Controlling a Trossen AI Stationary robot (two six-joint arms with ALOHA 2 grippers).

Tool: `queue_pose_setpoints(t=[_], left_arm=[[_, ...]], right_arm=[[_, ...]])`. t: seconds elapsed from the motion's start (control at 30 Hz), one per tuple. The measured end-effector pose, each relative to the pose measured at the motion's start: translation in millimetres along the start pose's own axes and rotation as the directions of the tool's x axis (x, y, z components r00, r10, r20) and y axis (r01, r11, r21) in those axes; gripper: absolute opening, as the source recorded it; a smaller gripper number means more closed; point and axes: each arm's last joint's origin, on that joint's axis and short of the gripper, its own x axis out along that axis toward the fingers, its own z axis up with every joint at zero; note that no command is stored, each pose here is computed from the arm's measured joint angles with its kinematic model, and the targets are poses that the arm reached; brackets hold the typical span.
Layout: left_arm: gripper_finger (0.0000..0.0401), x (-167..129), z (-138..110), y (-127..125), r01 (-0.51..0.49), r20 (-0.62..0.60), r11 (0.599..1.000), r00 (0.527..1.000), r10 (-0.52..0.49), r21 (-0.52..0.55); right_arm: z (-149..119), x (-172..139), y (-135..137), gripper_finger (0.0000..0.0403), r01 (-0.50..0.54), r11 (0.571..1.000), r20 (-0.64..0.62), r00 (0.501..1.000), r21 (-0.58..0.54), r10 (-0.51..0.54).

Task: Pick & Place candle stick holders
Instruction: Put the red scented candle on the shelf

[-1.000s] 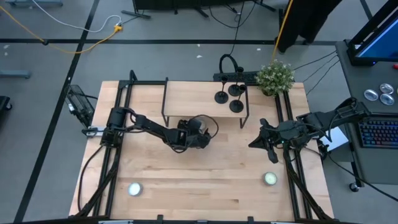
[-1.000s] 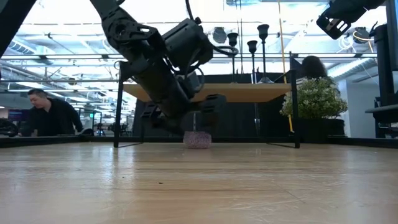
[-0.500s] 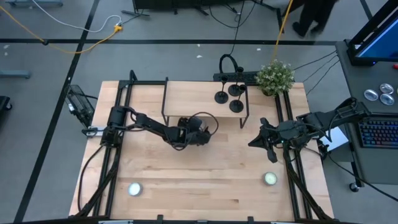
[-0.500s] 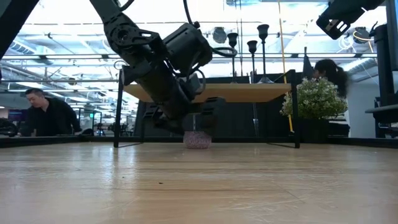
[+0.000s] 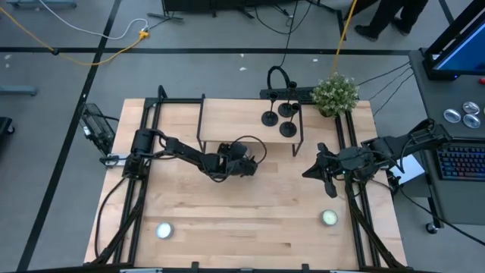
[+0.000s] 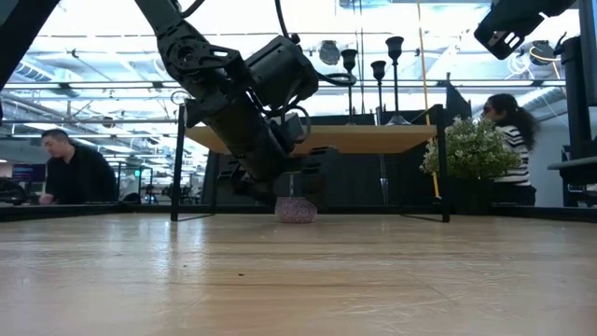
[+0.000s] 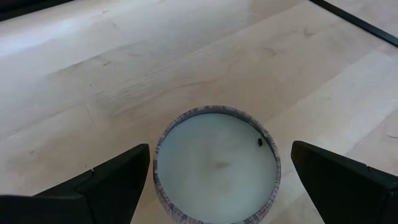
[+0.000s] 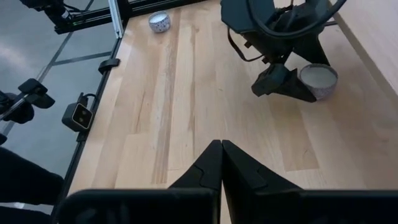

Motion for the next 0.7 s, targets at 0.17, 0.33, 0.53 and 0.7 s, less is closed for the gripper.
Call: queue_pose_setpoints(t=[0.17,0.33,0.53,0.7], left_arm=[[0.0365,0.5,0.3,0.4,0.002,-0.003,1.000,1.000,-0.002,0.000],[0.0317,1.6,-1.2,0.2,0.003,-0.006,1.000,1.000,-0.003,0.001],[0.0310,2.4,-2.0,-0.1,0.004,-0.007,1.000,1.000,-0.004,0.000],[0.0308,2.5,-2.1,0.0,-0.003,-0.001,1.000,1.000,0.003,-0.003]], right_arm=[[-0.1,0.0,0.0,0.0000,0.000,1.000,0.000,1.000,0.001,0.000],[-0.1,0.1,0.0,0.0000,0.000,1.000,0.000,1.000,0.002,0.000],[-0.2,0.1,-0.1,0.0000,0.001,1.000,-0.001,1.000,0.015,-0.001],[-0.3,0.2,-0.1,0.0000,0.001,1.000,-0.001,1.000,0.017,-0.001]])
